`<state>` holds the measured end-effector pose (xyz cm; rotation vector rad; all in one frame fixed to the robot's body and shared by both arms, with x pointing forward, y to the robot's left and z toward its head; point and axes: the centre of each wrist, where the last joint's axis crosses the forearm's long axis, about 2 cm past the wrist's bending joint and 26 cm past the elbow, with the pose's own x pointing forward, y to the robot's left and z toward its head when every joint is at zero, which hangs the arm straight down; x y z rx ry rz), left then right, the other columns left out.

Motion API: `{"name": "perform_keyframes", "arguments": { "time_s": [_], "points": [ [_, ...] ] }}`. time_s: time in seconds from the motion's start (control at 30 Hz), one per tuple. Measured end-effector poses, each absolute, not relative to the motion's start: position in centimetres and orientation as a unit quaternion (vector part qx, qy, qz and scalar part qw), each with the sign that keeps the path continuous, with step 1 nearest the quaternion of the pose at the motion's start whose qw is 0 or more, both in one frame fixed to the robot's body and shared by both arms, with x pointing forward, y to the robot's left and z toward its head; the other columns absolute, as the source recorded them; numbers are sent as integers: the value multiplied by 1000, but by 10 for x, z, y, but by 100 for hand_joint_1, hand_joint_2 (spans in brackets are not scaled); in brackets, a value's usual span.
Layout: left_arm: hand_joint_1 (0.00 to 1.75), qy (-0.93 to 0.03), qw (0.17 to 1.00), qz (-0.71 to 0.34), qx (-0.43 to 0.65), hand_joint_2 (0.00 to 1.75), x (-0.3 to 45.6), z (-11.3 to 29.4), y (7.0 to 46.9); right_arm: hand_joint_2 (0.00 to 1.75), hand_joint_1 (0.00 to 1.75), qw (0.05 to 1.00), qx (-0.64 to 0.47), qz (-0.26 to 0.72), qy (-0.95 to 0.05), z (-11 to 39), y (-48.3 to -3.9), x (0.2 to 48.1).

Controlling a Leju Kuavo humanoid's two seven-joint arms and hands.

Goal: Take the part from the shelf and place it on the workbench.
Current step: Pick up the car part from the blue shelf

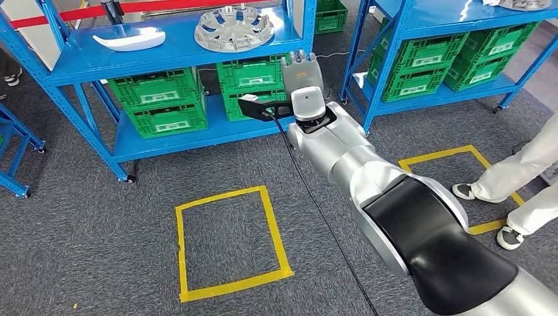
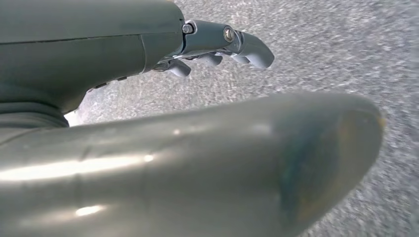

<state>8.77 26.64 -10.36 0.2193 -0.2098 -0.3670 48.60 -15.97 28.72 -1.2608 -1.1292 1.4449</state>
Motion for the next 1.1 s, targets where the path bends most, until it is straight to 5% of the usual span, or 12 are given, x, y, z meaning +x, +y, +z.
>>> {"name": "perform_keyframes", "arguments": {
  "time_s": [1.1],
  "points": [
    [0,-102,973,-178,108,0,87,-104,264,175,0,443,-506,591,-446,282,-163,486]
  ]
}}
